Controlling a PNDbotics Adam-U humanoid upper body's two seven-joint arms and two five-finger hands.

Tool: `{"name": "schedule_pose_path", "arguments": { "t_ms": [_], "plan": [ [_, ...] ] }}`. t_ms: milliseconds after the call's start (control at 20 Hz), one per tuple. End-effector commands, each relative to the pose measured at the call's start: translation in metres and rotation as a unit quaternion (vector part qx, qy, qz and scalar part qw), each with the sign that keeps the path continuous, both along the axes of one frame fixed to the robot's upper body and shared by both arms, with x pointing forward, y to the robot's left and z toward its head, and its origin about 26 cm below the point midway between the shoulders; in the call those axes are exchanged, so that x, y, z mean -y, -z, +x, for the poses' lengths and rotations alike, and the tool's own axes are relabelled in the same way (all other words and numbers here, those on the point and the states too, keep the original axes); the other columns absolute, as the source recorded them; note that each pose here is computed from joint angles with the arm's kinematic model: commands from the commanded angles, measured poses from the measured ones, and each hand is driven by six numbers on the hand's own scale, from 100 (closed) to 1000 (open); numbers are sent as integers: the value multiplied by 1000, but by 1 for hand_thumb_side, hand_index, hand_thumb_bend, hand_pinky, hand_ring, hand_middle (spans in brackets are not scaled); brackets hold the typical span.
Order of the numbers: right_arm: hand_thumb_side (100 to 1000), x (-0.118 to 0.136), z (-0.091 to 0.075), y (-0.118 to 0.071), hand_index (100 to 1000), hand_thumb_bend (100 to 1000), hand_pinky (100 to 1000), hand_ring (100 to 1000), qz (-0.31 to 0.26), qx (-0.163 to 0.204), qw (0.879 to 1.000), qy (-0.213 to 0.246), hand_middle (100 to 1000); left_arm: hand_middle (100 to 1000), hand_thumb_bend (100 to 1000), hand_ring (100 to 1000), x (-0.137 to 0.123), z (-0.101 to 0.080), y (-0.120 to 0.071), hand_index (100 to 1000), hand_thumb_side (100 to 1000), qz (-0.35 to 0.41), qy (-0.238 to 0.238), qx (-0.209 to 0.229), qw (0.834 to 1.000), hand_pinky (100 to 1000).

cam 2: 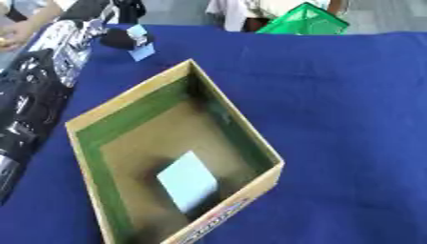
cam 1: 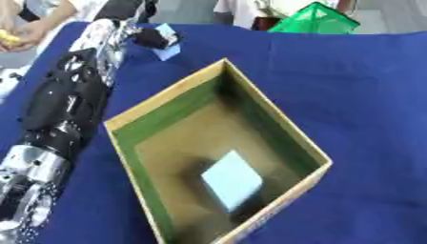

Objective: Pick up objects on the table and place them in the box.

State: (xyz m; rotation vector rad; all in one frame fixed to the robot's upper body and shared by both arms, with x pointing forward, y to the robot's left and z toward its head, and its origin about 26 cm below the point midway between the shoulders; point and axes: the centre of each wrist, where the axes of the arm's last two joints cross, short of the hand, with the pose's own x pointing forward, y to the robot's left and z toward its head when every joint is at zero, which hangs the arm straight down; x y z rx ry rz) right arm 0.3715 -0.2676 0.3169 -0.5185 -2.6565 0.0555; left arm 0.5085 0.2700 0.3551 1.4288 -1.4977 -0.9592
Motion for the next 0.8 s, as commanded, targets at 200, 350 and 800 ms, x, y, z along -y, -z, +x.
{"name": "schedule_pose_path", "arguments": {
  "t_ms": [200,350,800],
  "plan": [
    [1000,4,-4,-14,827,393,795,845,-9,17,1000,0,560,780,536,849,-12,-4,-16,894,612,-8,-8,3,1000,730],
    [1000,6,-3,-14,826,393,795,846,-9,16,1000,2,559,753,522,821,-12,-4,-14,877,592,-10,-12,-6,1000,700],
    [1000,7,-2,-14,827,394,795,847,-9,15,1000,2,558,652,420,738,-13,-3,-8,801,508,-21,-12,-12,1000,605]
  ]
}}
